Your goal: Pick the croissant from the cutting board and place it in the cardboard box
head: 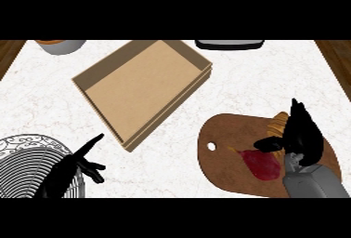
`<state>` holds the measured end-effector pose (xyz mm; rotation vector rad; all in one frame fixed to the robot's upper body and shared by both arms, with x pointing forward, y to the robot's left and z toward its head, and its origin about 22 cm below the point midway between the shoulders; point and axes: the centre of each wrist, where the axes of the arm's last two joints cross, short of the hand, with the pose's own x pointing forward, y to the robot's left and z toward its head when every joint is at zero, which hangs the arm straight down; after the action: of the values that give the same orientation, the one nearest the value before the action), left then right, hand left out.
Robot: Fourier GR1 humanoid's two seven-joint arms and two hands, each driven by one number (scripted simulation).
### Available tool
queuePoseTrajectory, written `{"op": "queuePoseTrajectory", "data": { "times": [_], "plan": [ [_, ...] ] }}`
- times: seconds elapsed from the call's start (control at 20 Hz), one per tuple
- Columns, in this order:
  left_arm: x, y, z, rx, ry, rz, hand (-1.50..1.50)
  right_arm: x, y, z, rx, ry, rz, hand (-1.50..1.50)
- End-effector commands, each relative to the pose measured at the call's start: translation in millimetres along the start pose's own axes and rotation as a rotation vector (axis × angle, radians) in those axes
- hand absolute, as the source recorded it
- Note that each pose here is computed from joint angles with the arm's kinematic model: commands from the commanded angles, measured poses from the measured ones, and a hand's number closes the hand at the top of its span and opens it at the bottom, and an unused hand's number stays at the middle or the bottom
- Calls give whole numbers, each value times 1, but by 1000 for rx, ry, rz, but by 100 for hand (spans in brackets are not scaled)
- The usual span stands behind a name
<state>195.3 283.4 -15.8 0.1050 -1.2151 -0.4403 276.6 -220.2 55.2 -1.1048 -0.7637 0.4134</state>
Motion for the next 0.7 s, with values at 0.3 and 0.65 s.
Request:
{"op": "queuePoseTrajectory", "data": {
  "times": [0.3, 0.65],
  "plan": [
    [83, -17, -32, -8, -372, 58, 0, -2, 14, -8, 52, 128, 37, -150],
    [84, -12, -34, 0, -379, 35, 0, -8, 22, -11, 92, 142, 48, -150]
  ]
}}
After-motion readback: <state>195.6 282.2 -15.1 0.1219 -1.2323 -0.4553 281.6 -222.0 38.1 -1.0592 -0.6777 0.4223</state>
